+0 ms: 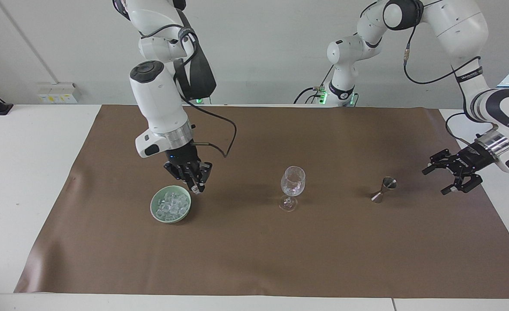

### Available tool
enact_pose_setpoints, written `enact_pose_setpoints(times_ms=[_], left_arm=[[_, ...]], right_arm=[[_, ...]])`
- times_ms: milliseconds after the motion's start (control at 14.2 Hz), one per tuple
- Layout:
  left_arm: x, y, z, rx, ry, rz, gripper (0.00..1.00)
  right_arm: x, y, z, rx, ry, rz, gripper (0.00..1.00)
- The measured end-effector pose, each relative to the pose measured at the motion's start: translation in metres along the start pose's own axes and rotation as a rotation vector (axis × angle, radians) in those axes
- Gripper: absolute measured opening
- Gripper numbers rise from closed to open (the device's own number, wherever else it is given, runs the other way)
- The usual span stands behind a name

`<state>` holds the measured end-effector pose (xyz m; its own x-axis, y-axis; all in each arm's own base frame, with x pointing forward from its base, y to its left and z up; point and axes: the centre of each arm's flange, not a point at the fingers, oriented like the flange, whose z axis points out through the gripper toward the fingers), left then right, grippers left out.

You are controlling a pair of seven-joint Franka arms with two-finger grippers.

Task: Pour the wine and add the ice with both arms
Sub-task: 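Move the right gripper over the glass while the left gripper releases the cup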

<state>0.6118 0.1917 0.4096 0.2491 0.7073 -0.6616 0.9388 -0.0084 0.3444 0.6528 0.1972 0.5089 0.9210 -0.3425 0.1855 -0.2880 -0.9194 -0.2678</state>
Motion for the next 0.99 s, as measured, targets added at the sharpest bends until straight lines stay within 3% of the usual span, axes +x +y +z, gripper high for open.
enact_pose_setpoints(times_ms=[283, 706, 989], left_arm=[[-0.047, 0.025, -0.021, 0.065, 0.110, 0.149, 1.00], [-0.135, 0.047, -0.053, 0.121, 0.266, 0.353, 1.00], [-0.175, 0.056, -0.039, 0.233, 0.349, 0.541, 1.00]], right_arm=[[-0.030, -0.067, -0.012, 0.091, 0.043, 0.038, 0.30], [-0.079, -0.133, -0.019, 0.182, 0.068, -0.020, 0.30], [-0.102, -0.162, -0.029, 0.205, 0.085, -0.083, 0.30]])
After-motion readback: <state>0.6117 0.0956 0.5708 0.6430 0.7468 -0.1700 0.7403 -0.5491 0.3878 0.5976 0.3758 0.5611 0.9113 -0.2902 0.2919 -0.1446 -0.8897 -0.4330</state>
